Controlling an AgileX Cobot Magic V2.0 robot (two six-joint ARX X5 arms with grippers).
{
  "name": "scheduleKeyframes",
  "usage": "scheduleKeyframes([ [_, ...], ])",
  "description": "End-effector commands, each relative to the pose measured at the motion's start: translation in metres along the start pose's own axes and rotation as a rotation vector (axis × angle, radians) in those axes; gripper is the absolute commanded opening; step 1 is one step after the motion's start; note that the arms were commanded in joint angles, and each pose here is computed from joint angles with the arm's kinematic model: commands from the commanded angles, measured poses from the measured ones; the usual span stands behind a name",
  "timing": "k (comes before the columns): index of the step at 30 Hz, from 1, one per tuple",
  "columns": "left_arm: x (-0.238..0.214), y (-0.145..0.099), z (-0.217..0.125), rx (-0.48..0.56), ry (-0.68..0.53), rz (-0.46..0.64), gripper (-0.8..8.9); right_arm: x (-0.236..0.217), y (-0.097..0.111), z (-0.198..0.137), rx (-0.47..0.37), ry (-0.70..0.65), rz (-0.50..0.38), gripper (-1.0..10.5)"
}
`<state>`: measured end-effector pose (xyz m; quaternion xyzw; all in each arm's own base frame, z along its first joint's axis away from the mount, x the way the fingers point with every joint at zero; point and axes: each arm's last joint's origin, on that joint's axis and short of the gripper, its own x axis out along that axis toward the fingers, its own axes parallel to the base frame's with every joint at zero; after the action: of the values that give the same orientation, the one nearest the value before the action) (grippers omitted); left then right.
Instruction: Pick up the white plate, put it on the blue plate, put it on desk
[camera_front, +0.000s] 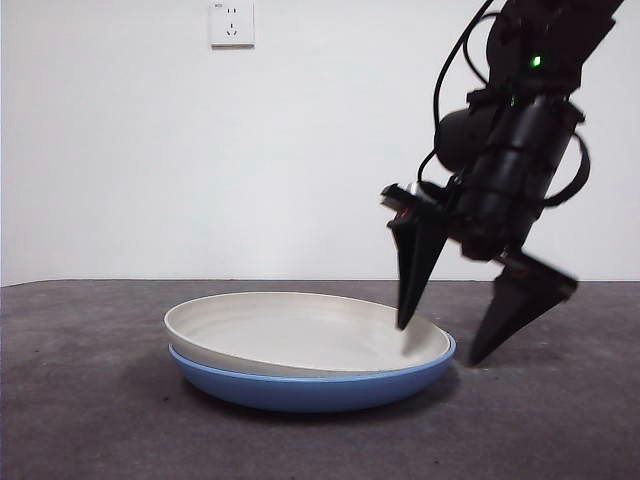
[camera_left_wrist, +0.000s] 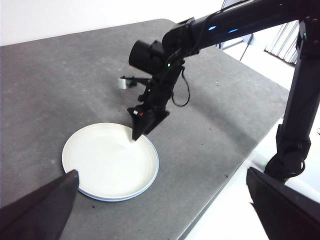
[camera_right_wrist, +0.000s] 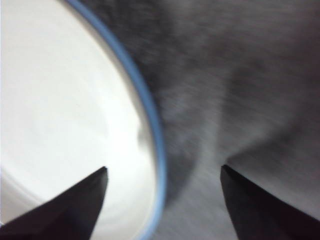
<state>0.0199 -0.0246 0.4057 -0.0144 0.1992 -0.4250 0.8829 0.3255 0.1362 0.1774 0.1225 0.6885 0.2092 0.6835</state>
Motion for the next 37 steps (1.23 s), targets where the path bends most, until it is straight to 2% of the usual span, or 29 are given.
scheduleKeyframes([
  [1,-0.002,-0.001,0.003,0.019,-0.017,-0.009,6.26,-0.032,0.010,0.002,-0.059,-0.071,-0.064,4.4],
  [7,-0.002,-0.001,0.003,0.019,-0.017,-0.009,6.26,-0.106,0.034,-0.025,-0.128,-0.219,-0.171,5.4],
  [12,-0.002,-0.001,0.003,0.019,-0.017,-0.009,6.26,-0.164,0.051,-0.074,-0.176,-0.353,-0.157,5.6],
  [18,-0.002,-0.001,0.002,0.017,-0.013,-0.009,6.26,-0.214,0.058,-0.140,-0.227,-0.510,-0.194,5.6],
  [25,-0.002,-0.001,0.002,0.017,-0.013,-0.009,6.26,-0.250,0.059,-0.205,-0.319,-0.687,-0.158,5.6],
  [34,-0.002,-0.001,0.002,0.013,-0.012,-0.009,6.26,-0.263,0.047,-0.277,-0.354,-0.736,-0.152,5.6],
  [37,-0.002,-0.001,0.002,0.014,-0.012,-0.009,6.26,-0.267,0.043,-0.301,-0.370,-0.789,-0.140,5.6],
])
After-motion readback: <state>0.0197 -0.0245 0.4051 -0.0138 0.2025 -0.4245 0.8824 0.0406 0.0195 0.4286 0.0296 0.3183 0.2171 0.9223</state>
